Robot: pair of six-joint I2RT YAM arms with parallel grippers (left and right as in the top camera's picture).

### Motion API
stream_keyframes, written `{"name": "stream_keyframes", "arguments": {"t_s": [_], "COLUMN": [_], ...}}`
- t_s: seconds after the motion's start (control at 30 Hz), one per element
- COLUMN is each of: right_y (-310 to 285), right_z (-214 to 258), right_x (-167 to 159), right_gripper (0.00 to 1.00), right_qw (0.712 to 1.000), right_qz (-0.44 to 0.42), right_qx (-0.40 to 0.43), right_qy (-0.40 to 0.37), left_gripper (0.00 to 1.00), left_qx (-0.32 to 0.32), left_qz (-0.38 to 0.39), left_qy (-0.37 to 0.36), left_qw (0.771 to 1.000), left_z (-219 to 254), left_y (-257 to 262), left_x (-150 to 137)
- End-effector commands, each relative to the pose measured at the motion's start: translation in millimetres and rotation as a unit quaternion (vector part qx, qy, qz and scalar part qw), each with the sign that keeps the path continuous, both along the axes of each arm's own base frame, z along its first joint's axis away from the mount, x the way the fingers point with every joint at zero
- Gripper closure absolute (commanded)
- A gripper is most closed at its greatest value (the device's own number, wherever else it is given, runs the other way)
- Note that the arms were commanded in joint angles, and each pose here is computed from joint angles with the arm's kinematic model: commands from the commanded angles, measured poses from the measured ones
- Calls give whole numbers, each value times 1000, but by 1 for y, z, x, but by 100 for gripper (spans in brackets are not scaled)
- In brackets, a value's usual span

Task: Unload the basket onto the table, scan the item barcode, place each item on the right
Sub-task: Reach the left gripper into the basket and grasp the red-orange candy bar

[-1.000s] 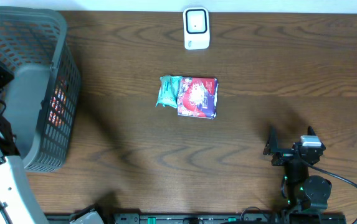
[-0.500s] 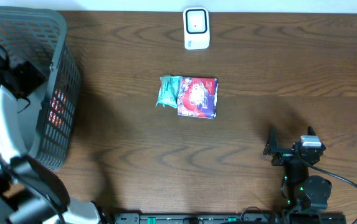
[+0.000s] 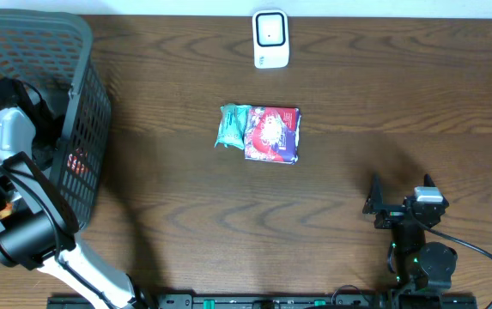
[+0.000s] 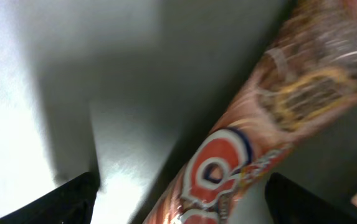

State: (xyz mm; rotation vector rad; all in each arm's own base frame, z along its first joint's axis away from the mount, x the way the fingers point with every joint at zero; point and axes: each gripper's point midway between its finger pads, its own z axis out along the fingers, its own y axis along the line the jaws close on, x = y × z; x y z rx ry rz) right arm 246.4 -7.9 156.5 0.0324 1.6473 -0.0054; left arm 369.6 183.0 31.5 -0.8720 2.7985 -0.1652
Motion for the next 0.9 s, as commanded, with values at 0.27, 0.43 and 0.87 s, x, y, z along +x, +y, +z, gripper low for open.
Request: {"name": "stream_keyframes", "arguments": {"t_s": [0.27,0.43,0.87], "right_y": [1,2,1], "right_z": [-1,-1,-1], "right_x": [0,0,0], "right_gripper": [1,1,1], "right_qw": [1000,1000,1000], "right_qz": [3,3,3], "right_qx": [-4,-4,-4], "right_qy": [2,2,2], "left_gripper": [93,93,93], "left_qx": [-4,6,137], "left_qz": [-15,13,53], "left_qy": [56,30,-269], "left_qw": [998,999,952], "left_z": [-43,-7,271], "left_y": [-3,8,4], "left_x": [-10,7,6]}}
